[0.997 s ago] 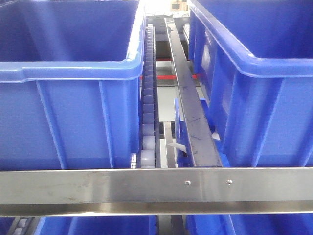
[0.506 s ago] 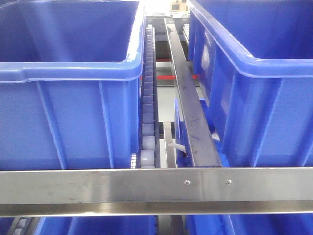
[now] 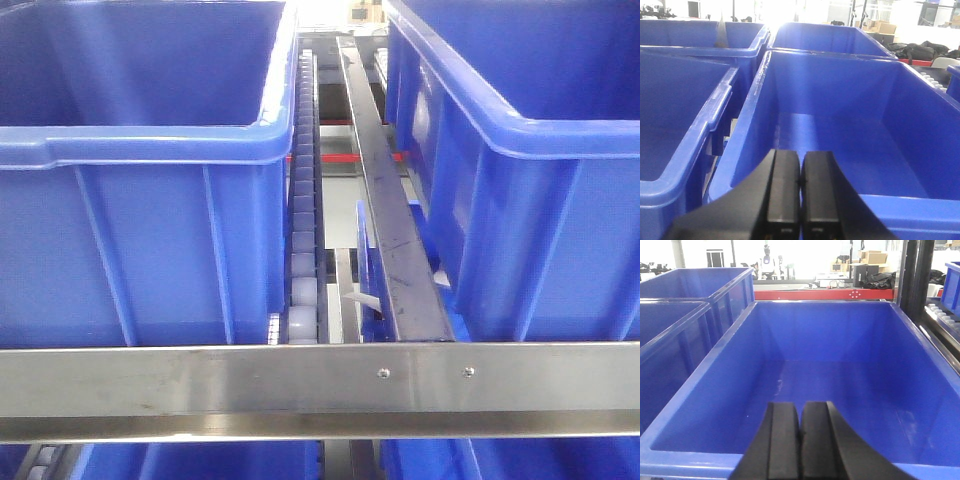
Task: Pick and sort blue part to right shelf
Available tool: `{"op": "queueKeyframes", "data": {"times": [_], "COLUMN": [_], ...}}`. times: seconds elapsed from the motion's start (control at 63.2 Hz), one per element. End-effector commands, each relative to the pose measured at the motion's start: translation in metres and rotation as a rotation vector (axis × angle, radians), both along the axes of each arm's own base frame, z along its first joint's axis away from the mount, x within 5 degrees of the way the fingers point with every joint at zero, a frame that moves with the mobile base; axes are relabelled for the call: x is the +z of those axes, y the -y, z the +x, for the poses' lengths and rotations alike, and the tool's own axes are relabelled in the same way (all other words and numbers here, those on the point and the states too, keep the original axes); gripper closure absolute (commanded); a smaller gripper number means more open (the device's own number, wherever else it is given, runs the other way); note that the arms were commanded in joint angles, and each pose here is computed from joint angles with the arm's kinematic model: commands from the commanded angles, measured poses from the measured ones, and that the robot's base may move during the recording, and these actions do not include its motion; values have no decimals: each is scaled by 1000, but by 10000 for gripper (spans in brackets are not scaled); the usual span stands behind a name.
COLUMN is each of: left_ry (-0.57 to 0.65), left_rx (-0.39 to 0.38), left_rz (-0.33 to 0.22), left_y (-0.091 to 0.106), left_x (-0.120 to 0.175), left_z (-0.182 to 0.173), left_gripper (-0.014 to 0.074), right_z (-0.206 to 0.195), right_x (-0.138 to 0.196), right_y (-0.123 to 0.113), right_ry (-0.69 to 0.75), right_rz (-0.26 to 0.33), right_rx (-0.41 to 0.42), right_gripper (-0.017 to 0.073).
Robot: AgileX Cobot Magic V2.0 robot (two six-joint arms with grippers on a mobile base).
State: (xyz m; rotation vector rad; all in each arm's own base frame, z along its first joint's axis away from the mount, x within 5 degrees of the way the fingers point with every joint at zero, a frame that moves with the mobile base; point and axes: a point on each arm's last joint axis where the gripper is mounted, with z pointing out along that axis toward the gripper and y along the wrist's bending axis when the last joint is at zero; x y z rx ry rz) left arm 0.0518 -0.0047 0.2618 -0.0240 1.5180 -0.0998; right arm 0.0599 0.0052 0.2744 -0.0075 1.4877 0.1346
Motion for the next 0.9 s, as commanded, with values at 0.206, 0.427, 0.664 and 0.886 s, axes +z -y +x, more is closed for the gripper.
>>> {"op": "queueKeyframes", "data": {"times": [0.206,0.427,0.664,0.886], "left_ry": [91,91,91,93], "left_rx": [26,26,26,27], "left_rz": [-24,-24,-24,-24], "left_y": [-2,-2,-2,-2], "left_x": [16,16,16,16], "left_z": [-2,-2,-2,-2], "left_gripper": [461,461,461,461], "right_z": [0,-6,-8,-8], "right_x": [9,-20,-54,-51], "right_y": [0,1,5,6], "right_ry": [84,82,124,156], "right_rz": [8,9,-15,-22], "right_rx": [-5,-13,-88,-94], "right_gripper": [502,502,502,502]}}
